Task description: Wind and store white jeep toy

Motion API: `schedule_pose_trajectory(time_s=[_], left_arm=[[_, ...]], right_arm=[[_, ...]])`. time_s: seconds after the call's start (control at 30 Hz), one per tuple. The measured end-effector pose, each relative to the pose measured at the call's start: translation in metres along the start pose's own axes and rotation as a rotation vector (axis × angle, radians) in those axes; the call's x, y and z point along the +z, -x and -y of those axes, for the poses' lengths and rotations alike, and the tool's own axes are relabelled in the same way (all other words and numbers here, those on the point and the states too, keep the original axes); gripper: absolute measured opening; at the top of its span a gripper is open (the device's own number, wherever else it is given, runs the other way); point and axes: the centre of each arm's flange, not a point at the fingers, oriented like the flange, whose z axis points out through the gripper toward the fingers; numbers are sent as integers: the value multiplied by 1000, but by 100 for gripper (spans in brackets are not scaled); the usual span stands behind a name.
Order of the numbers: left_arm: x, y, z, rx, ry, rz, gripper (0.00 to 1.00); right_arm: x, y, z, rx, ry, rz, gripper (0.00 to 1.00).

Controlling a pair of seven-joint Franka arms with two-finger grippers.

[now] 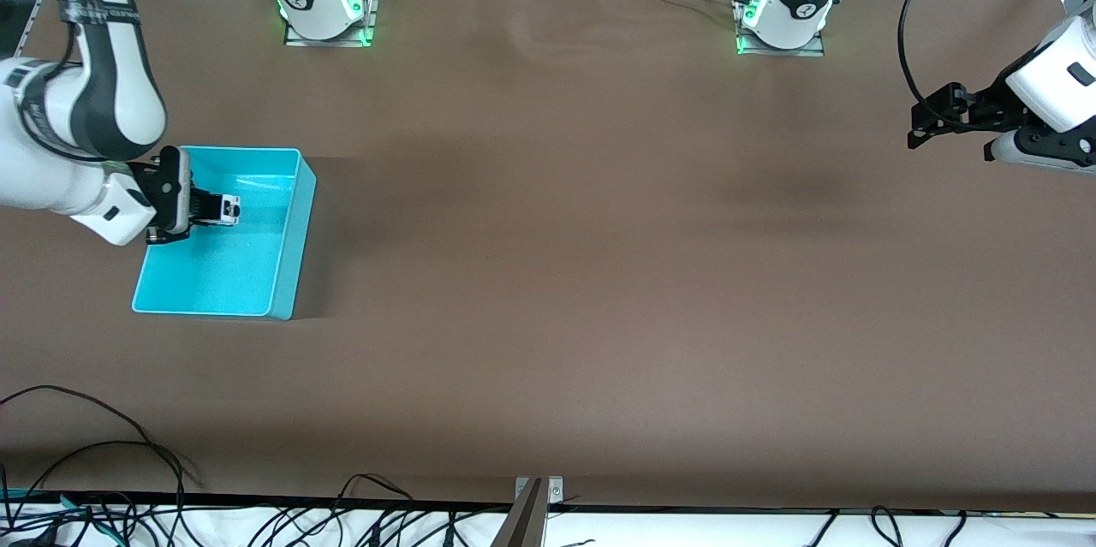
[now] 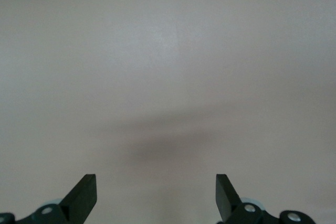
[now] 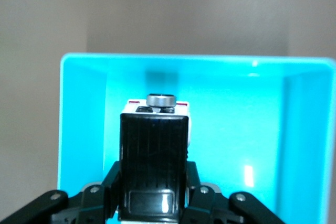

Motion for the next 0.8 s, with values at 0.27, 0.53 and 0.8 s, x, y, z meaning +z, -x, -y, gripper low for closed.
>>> schedule_pose_trajectory(time_s=[0.27,0.53,0.8], left_arm=[[0,0,2,-3,0,1,100],[-1,0,2,-3,0,-1,100],[-16,1,2,-4,-3,-32,100]], right_arm=[[54,3,21,13,6,1,51],[84,5,36,27,22,6,51],[103,6,45,36,22,10,51]])
